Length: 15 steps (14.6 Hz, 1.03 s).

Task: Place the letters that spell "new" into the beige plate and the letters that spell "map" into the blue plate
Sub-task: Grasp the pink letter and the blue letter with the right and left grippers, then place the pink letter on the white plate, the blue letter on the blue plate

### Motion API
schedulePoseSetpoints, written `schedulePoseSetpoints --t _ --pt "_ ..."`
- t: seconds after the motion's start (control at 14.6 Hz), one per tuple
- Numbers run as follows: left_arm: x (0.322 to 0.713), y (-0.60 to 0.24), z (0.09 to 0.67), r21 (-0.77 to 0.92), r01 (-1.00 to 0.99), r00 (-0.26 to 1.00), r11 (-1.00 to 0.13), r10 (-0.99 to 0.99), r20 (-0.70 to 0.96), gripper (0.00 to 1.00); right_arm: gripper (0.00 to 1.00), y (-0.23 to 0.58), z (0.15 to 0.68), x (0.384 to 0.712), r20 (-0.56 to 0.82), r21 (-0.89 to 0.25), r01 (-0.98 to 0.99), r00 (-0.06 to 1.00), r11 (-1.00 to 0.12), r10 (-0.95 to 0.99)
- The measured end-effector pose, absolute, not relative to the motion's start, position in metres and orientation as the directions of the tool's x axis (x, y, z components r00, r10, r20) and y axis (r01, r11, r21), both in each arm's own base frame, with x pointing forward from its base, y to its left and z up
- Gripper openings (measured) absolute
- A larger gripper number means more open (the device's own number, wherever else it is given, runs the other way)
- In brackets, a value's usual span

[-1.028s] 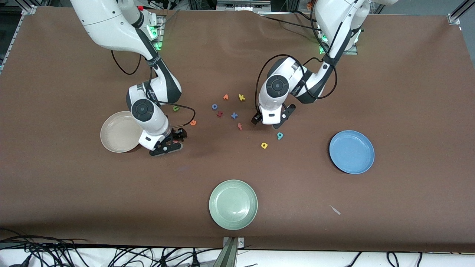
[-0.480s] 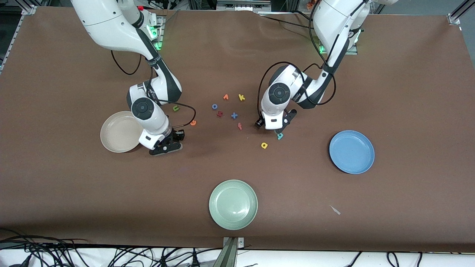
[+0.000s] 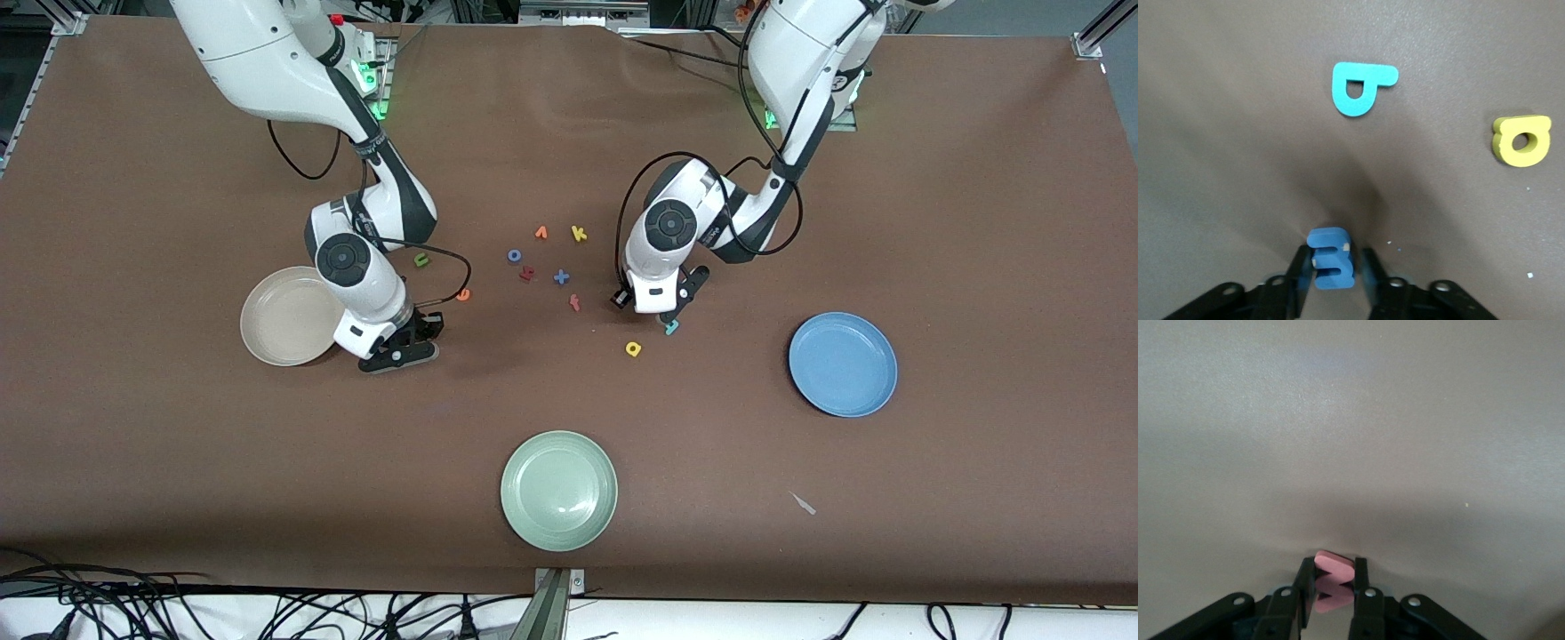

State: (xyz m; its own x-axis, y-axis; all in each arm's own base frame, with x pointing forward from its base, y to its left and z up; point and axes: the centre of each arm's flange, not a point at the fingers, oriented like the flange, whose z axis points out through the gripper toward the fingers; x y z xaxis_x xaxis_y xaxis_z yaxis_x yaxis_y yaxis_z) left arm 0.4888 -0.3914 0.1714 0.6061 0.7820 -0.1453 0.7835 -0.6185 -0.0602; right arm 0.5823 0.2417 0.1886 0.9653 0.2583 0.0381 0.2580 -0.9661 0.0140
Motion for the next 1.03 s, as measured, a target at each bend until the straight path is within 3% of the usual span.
schedulePoseSetpoints --t 0.48,0.75,1.03 --pt "0.508 -0.384 0.193 -0.105 0.778 0.606 -0.620 0.784 -0.135 0.28 0.27 0.171 0.253 0.594 -0.055 0.042 0.387 0.921 -0.921 0.385" --pt "0.547 -0.343 0.232 -0.142 0.698 0.691 -0.702 0.712 -0.120 0.28 0.27 0.097 0.261 0.568 -0.102 0.044 0.447 0.892 -0.893 0.441" --pt "0.581 -0.258 0.254 -0.160 0.542 0.803 -0.825 0.565 -0.191 0.28 0.27 0.053 0.236 0.536 -0.080 0.054 0.485 0.873 -0.873 0.480"
